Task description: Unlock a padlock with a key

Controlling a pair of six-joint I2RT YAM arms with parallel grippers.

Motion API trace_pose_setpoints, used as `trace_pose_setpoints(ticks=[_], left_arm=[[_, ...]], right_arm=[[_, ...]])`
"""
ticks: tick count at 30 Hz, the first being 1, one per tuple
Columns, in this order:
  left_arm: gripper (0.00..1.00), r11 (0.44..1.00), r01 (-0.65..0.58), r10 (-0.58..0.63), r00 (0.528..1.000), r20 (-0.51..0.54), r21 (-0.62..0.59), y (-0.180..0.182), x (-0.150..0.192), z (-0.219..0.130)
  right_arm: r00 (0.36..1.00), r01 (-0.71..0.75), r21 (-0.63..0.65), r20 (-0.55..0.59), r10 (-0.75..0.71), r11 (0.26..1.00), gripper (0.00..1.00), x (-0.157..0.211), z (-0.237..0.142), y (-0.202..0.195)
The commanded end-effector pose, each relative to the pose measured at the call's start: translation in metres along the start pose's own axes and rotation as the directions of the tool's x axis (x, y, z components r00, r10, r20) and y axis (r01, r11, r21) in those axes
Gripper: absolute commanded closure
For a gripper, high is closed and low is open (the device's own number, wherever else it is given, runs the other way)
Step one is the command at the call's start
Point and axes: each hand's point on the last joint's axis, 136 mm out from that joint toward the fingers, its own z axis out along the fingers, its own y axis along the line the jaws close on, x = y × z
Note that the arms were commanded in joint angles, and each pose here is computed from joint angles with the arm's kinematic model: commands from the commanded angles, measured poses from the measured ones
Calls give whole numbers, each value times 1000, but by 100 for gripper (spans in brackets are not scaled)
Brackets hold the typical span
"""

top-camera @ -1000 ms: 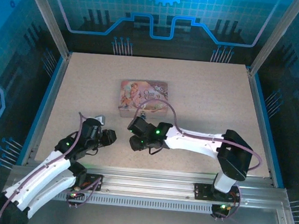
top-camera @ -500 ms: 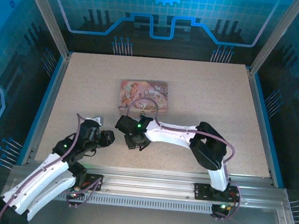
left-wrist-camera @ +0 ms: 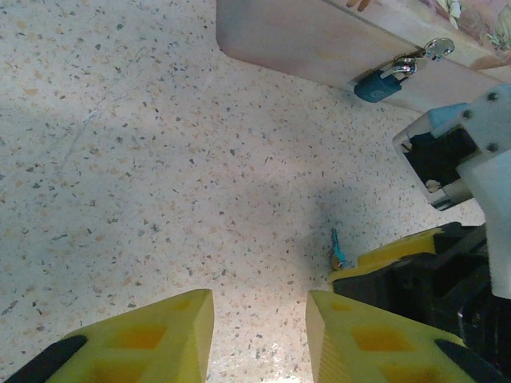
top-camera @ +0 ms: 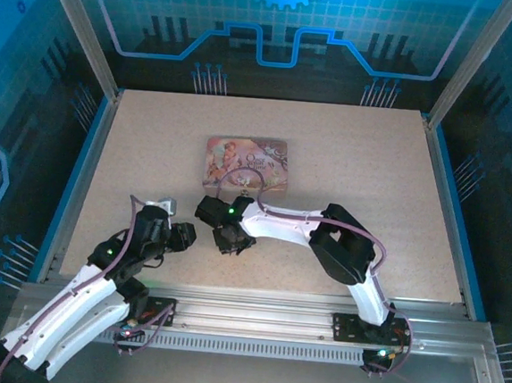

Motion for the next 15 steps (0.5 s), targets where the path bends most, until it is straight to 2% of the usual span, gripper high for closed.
trace_pose_setpoints(ticks=[1, 7, 15], left_arm=[[64, 1000, -27, 27, 1000, -11, -4, 3, 6, 2], [63, 1000, -29, 29, 1000, -9, -4, 4, 6, 2], [62, 1000, -27, 27, 1000, -10, -1, 3, 6, 1]], right_arm=[[999, -14, 25, -38, 15, 1000, 67, 1, 6, -5], [998, 3, 42, -61, -1, 999, 72, 7, 8, -5], [997, 41, 65, -75, -37, 997, 88, 13, 8, -9]])
